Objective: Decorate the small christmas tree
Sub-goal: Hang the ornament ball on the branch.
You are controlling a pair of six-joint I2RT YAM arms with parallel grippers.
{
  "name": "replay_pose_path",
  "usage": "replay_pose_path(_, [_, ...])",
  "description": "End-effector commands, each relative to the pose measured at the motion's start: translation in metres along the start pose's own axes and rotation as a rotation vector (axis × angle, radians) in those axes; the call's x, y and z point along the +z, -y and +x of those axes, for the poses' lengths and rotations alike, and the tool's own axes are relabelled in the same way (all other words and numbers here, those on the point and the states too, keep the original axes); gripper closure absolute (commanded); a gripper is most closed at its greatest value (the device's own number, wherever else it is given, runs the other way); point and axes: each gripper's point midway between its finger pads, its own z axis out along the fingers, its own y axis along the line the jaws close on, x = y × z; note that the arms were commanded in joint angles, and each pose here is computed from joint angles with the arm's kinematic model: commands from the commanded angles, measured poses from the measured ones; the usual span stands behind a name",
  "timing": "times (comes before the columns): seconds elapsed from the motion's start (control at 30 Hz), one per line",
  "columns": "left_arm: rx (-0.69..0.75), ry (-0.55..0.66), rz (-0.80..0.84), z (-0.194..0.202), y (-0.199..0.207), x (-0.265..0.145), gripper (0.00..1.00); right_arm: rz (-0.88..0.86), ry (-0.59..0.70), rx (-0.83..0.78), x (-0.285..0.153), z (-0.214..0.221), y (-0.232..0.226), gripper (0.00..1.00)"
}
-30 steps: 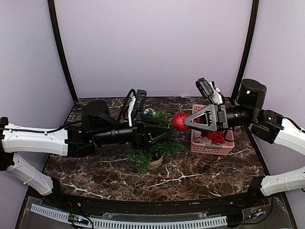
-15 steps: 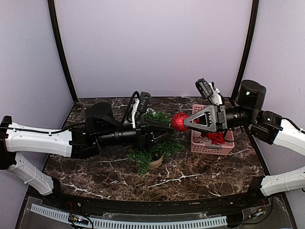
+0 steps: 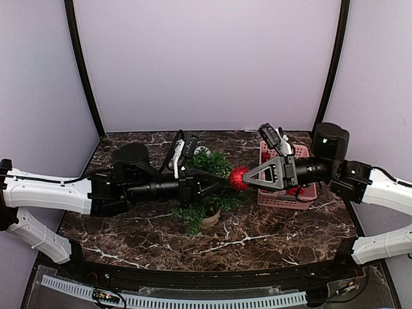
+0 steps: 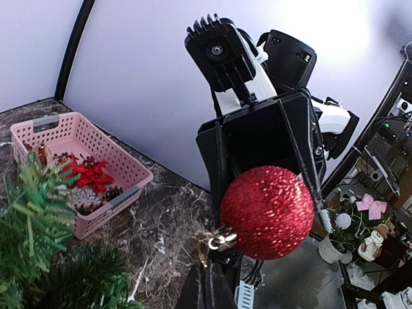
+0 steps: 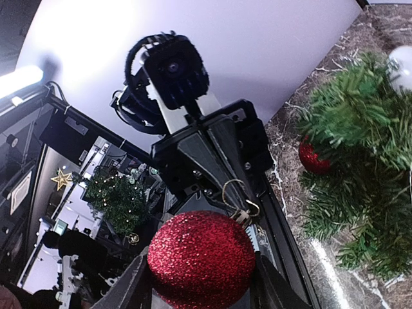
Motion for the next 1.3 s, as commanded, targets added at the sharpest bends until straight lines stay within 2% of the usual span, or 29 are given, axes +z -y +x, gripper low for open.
replay_pose_path(0.0, [-0.009,-0.060,-0.053,0.016,-0.004,-0.016,1.00,-0.037,0.042,0.008,0.004,0.001,0.002,0.64])
replay_pose_path(0.37, [-0.008,-0.236,-0.254,0.061,-0.031,-0.040,1.00,-0.045,0.053,0.108,0.023,0.018,0.030,0.64])
replay_pose_path(0.57, [-0.016,-0.281,-0.276,0.073,-0.033,-0.047,1.00,-0.018,0.049,0.175,0.024,0.028,0.042,0.64])
replay_pose_path(1.27, [0.004,-0.319,-0.280,0.085,-0.033,-0.037,1.00,0.004,0.015,0.231,0.039,0.045,0.058,0.65])
